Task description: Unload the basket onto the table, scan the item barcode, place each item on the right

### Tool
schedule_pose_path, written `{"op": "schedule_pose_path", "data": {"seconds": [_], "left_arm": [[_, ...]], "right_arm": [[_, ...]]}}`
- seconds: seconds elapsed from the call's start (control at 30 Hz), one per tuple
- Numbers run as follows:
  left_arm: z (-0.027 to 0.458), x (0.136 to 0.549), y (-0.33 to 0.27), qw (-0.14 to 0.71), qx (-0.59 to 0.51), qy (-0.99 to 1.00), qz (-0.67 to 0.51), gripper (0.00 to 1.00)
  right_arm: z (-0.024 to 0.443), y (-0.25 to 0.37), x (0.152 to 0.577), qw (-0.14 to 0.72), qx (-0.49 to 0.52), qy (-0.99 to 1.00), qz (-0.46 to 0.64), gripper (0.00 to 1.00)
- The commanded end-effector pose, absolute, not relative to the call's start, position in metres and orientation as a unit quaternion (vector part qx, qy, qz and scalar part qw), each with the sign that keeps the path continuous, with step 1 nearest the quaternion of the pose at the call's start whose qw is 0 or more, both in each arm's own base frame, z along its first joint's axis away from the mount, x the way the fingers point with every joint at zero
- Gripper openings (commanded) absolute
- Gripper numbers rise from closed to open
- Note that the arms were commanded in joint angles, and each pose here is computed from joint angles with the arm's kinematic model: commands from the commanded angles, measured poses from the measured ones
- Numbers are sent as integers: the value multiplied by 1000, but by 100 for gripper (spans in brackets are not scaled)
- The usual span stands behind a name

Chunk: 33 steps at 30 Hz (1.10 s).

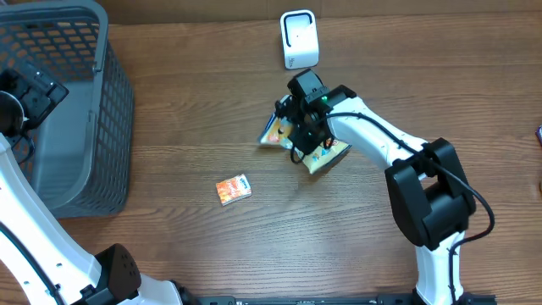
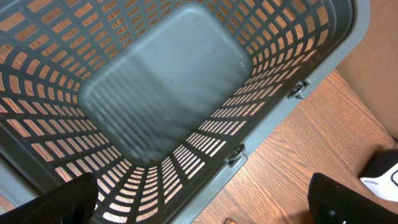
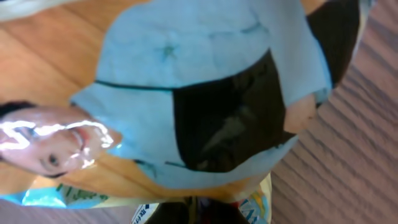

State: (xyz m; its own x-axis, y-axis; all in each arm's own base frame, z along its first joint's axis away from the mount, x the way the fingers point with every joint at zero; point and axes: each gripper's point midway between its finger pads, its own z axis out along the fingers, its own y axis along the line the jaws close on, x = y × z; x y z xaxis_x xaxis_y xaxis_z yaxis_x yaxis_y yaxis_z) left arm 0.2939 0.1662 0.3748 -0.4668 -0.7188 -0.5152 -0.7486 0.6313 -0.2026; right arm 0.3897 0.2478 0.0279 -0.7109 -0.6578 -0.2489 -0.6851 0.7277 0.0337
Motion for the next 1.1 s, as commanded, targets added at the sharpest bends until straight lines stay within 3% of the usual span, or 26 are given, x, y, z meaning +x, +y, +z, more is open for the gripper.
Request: {"op": "schedule_pose_path", "data": {"seconds": [0.0,0.23,0.63,1.07], "left_arm": [[375,294,167,288,-434,853,23,100],[375,294,167,288,-434,853,23,100],[375,294,167,288,-434,853,23,100],[375,294,167,288,-434,853,23,100]], "right_arm": [[53,249,425,144,-175,972,63,4],[171,259,508,310,-105,939,104,4],[245,236,597,498,-30,855,140,4],[187,237,648,550,-45,827,106,4]]}}
